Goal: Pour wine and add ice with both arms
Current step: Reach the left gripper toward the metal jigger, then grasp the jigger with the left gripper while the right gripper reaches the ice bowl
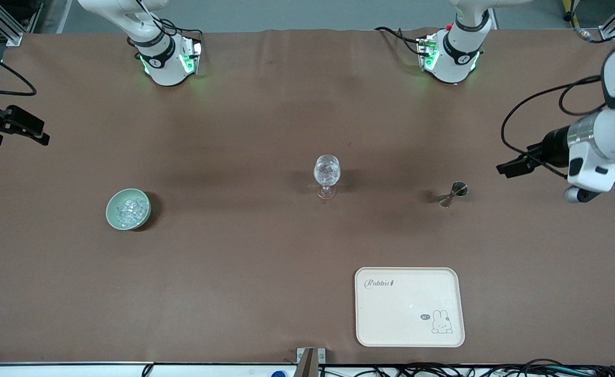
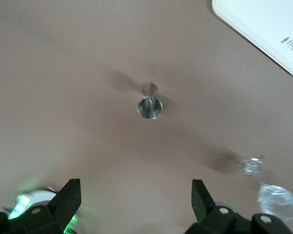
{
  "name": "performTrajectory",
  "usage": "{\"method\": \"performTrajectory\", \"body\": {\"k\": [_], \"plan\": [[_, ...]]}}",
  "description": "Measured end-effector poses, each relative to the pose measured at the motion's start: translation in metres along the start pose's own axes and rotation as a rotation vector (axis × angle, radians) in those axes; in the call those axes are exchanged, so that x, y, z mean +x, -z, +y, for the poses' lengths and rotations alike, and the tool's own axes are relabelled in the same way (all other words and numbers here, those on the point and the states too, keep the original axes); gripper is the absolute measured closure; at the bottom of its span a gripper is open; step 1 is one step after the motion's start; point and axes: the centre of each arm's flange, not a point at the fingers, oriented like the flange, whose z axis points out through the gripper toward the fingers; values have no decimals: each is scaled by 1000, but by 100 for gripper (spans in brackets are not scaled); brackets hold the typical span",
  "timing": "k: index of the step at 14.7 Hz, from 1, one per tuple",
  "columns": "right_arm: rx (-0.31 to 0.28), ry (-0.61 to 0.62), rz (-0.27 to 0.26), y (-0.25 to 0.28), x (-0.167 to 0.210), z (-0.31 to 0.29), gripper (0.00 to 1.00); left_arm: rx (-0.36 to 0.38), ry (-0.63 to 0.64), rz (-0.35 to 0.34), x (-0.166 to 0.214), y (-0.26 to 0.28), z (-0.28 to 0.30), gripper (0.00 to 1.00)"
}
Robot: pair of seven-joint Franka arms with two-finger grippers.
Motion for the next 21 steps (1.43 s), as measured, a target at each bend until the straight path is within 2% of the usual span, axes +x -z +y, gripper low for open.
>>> {"method": "performTrajectory", "body": {"k": [5,9,11,17,21], "plan": [[-1,0,7,-11,7,0,1,-177,186,-245,80,-61,-45,4],[-4,20,22,-64,24,11,1,-282,298,-393,124,-108,-77,4],[-7,24,24,-101,31,22,1,-322,341,-460,139,-134,-86,6],[-15,3,-38,-192,55,39,2,-387,449,-619,172,-207,-111,11],[-23,-2,-30,-253,64,45,2,-455,507,-723,183,-250,-111,11]]}}
